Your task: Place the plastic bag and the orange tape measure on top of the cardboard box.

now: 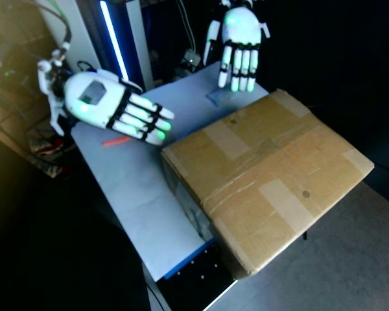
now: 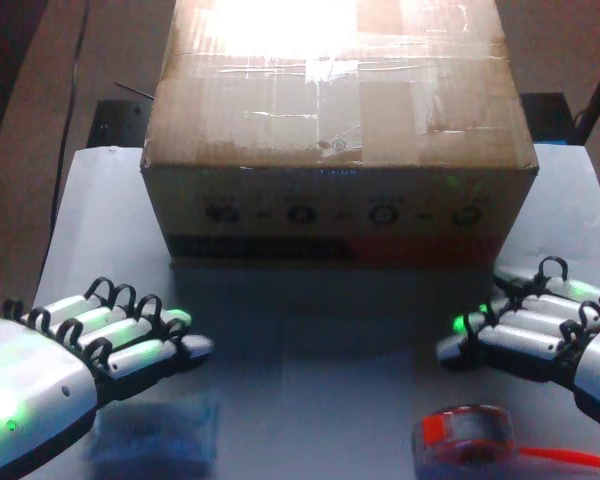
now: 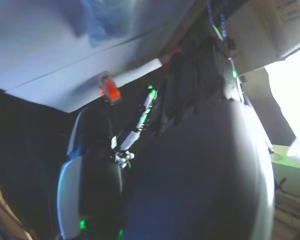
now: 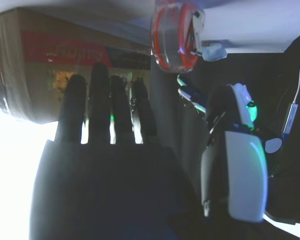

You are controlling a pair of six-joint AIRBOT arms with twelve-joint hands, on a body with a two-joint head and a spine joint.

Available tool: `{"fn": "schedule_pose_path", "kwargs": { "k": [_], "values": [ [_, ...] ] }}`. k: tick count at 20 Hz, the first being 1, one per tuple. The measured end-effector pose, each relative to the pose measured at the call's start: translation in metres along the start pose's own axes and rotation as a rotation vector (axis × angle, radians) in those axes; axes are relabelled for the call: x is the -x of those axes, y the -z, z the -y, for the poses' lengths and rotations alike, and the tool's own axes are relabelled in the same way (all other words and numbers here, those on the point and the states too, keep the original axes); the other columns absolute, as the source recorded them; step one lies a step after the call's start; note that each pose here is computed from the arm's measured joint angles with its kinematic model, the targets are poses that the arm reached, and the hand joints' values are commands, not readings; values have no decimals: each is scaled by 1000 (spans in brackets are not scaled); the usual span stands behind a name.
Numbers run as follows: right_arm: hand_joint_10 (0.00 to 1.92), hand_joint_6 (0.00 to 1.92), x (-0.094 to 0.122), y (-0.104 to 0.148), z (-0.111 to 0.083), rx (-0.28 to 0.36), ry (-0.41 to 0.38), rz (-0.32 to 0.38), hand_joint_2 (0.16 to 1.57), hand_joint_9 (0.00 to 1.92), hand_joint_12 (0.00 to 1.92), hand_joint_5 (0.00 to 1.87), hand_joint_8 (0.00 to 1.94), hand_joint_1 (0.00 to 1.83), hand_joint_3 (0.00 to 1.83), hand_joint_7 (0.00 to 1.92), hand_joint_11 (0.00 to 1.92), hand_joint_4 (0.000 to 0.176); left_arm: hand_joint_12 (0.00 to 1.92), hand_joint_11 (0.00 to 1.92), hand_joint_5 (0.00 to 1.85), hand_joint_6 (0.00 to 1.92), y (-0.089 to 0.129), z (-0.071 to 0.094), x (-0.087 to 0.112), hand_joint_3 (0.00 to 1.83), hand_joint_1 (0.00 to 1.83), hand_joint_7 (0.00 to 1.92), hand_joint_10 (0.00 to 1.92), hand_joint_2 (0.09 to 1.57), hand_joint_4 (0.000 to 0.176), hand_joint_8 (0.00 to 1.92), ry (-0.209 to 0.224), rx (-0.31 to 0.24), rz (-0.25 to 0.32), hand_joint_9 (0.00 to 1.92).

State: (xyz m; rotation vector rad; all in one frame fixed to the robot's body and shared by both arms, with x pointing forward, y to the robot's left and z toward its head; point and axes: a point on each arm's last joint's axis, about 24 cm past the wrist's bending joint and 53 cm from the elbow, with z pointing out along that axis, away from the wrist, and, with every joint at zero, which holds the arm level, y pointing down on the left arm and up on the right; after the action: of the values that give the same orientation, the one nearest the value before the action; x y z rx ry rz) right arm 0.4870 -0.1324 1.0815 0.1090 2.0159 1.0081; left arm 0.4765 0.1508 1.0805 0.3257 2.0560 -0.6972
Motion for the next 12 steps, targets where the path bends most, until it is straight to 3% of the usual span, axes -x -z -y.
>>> {"fn": "schedule_pose_path", "kwargs": {
  "k": [1,3,4,6,8,9,10,12],
  "values": [
    [106,128,-1,0,0,0,-4,-2,853,251,835,367,7,666,0,335,0,0,773,0,239,4,0,0,0,0,749,120,35,1032,15,2,1,0,-2,75],
    [89,95,-1,0,0,1,-3,-2,845,251,801,345,1,688,0,323,0,0,990,0,261,1,0,2,-1,0,851,168,35,965,12,4,4,-2,-1,125],
    [76,74,-1,0,0,0,-4,-2,867,246,802,338,0,687,3,307,0,0,1042,0,253,0,0,1,0,0,848,161,27,958,25,0,5,-1,2,127],
    [75,61,-1,0,0,1,-4,-2,909,264,855,354,3,658,13,318,0,0,882,0,198,1,0,1,2,2,837,104,4,990,39,2,9,0,11,80],
    [58,46,-1,0,0,0,-5,-1,921,270,833,375,4,653,0,325,0,0,798,0,212,1,0,0,3,0,895,118,7,980,9,1,6,2,12,96],
    [57,45,-1,0,0,-1,-6,-1,919,269,835,377,4,654,0,325,0,0,791,0,212,1,-1,-2,4,1,895,118,6,981,8,1,7,3,18,95],
    [53,41,-1,-1,1,-3,-11,1,925,275,885,377,5,614,1,331,0,0,458,0,176,2,-3,-6,6,2,883,59,5,1007,23,2,18,14,32,32],
    [50,38,-2,-3,4,-5,-11,2,908,283,912,376,7,609,0,345,0,0,622,0,208,3,-5,-12,7,0,888,99,21,997,12,4,34,27,44,81]
  ]
}}
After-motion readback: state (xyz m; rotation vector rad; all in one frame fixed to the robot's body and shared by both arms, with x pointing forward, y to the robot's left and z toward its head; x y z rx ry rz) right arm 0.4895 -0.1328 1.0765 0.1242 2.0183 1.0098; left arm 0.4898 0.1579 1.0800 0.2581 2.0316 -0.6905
